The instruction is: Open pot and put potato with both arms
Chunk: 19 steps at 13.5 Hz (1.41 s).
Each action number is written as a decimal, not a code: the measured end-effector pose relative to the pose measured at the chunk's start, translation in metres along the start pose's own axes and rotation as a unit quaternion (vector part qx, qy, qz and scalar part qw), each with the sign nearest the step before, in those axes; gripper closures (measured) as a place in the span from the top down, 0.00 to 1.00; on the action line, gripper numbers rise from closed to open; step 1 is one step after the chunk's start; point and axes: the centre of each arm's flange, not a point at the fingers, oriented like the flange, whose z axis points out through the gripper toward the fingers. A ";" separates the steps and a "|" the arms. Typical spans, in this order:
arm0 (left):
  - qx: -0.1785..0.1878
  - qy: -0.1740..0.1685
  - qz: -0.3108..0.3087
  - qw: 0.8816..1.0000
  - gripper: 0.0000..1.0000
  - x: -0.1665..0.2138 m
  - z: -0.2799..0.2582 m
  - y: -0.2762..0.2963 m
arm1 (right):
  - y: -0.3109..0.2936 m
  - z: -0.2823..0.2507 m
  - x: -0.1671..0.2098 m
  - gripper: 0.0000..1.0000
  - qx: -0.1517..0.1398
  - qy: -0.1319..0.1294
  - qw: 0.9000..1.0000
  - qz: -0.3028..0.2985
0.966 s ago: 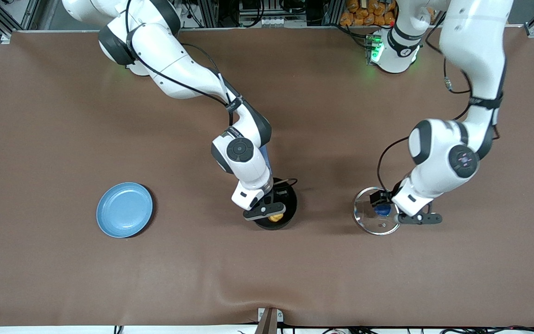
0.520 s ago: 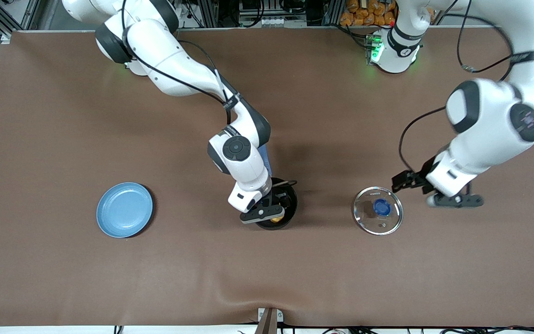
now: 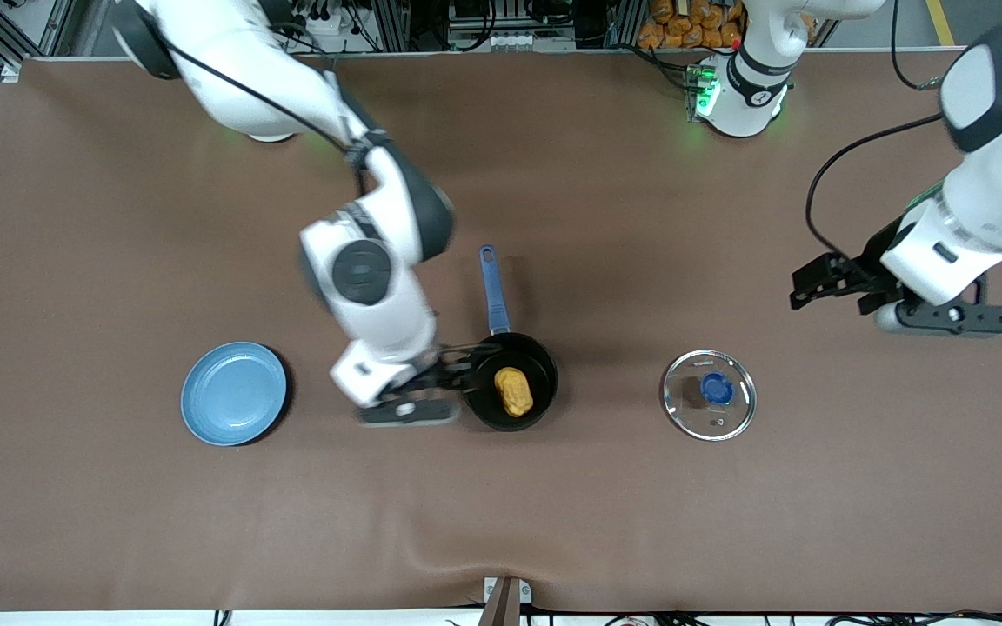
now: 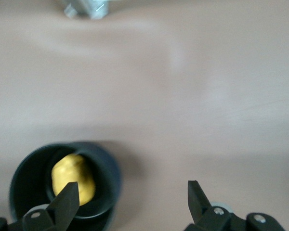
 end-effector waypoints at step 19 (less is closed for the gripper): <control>0.044 -0.009 -0.017 0.999 1.00 -0.007 -0.048 -0.002 | 0.344 -0.217 -0.074 1.00 -0.053 -0.034 0.998 0.013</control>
